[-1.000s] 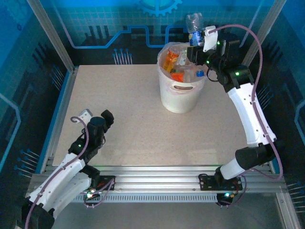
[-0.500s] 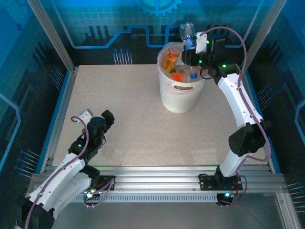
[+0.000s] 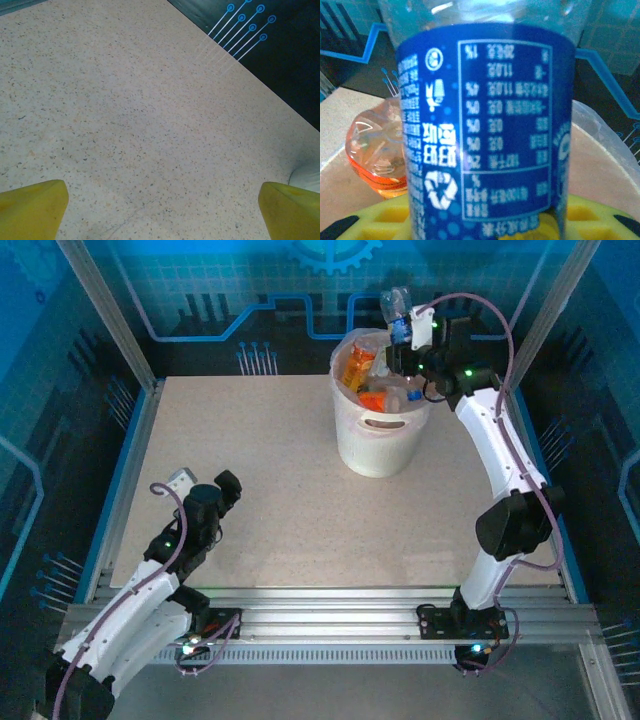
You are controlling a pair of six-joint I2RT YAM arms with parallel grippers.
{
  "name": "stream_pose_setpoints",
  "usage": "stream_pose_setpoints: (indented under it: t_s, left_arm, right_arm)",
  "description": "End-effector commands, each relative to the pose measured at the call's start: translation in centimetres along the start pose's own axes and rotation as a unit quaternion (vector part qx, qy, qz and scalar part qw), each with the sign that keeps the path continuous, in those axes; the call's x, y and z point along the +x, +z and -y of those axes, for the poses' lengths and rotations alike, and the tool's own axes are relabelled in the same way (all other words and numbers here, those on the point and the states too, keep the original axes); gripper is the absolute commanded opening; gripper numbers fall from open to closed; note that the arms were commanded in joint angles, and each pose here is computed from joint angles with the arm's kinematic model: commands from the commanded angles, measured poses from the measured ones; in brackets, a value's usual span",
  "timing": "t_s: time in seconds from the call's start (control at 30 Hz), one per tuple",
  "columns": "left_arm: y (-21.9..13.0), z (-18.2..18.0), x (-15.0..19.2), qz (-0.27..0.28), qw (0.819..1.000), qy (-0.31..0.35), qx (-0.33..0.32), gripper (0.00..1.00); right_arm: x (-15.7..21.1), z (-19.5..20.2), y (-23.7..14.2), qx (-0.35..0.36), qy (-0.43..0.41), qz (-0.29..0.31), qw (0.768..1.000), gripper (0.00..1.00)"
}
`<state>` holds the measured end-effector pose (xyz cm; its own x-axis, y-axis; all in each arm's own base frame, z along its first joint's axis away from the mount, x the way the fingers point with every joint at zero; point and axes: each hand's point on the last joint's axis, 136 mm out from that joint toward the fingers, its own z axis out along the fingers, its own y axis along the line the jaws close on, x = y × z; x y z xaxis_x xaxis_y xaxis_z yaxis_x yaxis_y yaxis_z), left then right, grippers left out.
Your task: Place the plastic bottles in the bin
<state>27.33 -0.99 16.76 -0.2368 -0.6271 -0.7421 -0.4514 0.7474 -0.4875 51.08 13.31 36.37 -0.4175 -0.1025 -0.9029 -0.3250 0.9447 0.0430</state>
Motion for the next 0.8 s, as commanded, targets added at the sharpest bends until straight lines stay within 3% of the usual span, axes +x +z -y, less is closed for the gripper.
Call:
stream_pose_setpoints:
  t_s: [0.0, 0.33, 0.43, 0.53, 0.63, 0.77]
  left_arm:
    - [0.0, 0.6, -0.5, 0.003, 1.0, 0.008, 0.011, 0.99]
    - [0.0, 0.8, -0.5, 0.002, 1.0, 0.01, 0.013, 0.99]
    - [-0.1, 0.8, -0.6, 0.003, 1.0, 0.011, 0.012, 0.99]
    - [-0.1, 0.8, -0.7, 0.004, 1.0, 0.012, 0.012, 0.99]
    - [-0.1, 0.8, -0.7, 0.003, 1.0, 0.012, 0.011, 0.99]
    - [-0.1, 1.0, -0.7, 0.003, 1.0, 0.017, 0.011, 0.99]
  right_arm:
    - [0.8, 1.4, 0.4, 0.017, -0.028, -0.008, 0.999, 0.38]
    - [3.9, 2.7, 1.7, 0.02, -0.035, -0.035, 0.999, 0.45]
    - [5.0, 2.9, 2.1, 0.021, -0.035, -0.049, 0.998, 0.51]
    - [5.8, 3.1, 2.3, 0.026, -0.034, -0.059, 0.997, 0.62]
    - [6.2, 3.1, 2.2, 0.026, -0.031, -0.068, 0.997, 0.83]
    - [4.3, 2.7, 1.2, 0.016, -0.027, -0.052, 0.998, 1.0]
